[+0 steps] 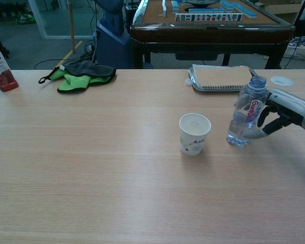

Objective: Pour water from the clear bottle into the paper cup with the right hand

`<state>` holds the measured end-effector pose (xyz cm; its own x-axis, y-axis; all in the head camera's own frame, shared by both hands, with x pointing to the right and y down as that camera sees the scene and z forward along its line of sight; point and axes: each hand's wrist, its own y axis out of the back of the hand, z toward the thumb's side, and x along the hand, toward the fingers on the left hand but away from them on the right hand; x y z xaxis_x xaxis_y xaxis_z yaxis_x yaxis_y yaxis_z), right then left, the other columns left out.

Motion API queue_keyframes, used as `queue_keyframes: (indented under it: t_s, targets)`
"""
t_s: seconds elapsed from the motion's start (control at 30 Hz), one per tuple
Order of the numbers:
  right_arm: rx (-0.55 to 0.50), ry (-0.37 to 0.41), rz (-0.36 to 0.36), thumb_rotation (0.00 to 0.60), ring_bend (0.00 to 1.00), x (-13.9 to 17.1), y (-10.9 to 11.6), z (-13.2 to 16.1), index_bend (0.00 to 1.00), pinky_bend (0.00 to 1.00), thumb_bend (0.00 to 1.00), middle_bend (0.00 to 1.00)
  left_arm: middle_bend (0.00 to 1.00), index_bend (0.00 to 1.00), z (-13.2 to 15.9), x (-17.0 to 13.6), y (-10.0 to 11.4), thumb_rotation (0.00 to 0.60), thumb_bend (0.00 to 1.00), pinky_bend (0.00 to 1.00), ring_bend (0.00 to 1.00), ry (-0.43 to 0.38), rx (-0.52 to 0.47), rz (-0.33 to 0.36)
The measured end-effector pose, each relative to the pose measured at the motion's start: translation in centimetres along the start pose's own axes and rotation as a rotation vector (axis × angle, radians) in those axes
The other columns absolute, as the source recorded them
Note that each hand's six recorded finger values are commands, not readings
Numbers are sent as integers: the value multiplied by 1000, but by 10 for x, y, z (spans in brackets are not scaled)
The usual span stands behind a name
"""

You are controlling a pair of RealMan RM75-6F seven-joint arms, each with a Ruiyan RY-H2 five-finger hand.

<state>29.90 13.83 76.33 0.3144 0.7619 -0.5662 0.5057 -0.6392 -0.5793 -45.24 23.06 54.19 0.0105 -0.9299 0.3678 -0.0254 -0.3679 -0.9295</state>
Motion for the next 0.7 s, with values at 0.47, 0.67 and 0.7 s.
queue_keyframes:
  t_s: [0.47,0.67,0.7]
  targets:
    - [105,-14,20,600,117,17,30,7,146,386,0,129,446,496,2,0,-4,600,244,603,330,-7,9,-8]
    - [167,-33,14,600,109,29,50,13,144,384,0,119,446,496,3,0,-4,600,244,602,329,-10,13,-10]
    - [178,-38,15,600,109,31,53,14,144,385,0,119,446,496,4,0,-4,600,244,602,329,-10,14,-10]
